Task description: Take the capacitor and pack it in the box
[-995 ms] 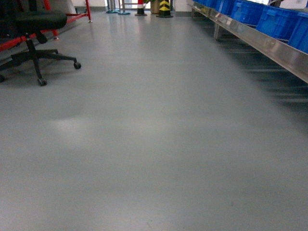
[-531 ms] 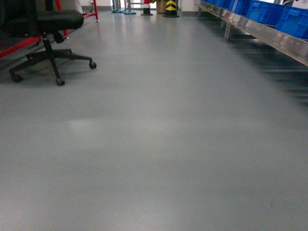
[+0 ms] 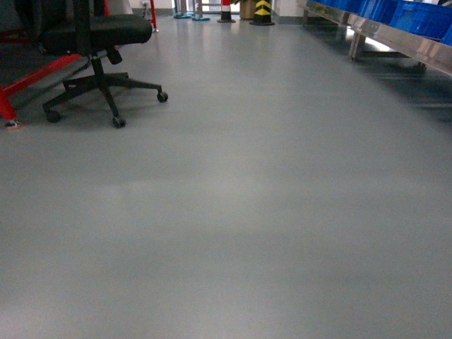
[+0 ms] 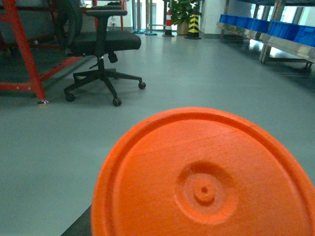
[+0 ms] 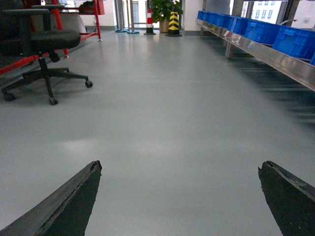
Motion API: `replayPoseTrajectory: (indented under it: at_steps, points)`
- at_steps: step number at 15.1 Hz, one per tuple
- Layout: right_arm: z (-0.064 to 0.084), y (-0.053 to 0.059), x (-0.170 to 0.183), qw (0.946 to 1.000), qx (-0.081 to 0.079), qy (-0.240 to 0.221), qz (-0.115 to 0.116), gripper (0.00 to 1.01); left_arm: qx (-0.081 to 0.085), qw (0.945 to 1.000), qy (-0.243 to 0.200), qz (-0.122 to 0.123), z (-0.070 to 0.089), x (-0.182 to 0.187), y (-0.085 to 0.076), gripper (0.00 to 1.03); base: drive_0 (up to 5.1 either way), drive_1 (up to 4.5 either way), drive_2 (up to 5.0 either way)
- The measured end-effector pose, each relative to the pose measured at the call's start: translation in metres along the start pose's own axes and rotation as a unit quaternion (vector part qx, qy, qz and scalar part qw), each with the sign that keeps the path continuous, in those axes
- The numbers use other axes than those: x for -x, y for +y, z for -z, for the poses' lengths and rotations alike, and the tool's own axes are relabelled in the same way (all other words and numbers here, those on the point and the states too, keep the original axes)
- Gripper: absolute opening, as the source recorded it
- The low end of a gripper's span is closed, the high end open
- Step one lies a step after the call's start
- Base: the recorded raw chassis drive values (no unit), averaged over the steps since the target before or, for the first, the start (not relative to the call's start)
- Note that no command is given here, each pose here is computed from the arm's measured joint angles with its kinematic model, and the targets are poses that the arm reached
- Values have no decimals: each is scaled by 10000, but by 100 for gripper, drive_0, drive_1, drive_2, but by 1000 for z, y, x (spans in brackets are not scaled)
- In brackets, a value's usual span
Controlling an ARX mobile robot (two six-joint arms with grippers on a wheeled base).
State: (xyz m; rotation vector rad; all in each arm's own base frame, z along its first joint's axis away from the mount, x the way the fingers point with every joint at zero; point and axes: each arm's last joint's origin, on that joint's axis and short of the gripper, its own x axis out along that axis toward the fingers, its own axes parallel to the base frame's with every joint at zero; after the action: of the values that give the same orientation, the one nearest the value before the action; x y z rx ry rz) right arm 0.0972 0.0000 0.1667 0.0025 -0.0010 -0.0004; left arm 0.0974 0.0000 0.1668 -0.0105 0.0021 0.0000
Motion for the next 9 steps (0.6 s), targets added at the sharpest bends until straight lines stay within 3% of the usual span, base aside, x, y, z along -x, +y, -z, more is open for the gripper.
replayPoseTrajectory:
  at_steps: [9]
  points:
    - [0, 0, 0, 10000, 0, -11, -2, 98, 0, 10000, -6, 0, 0, 0, 0, 43, -486, 258, 258]
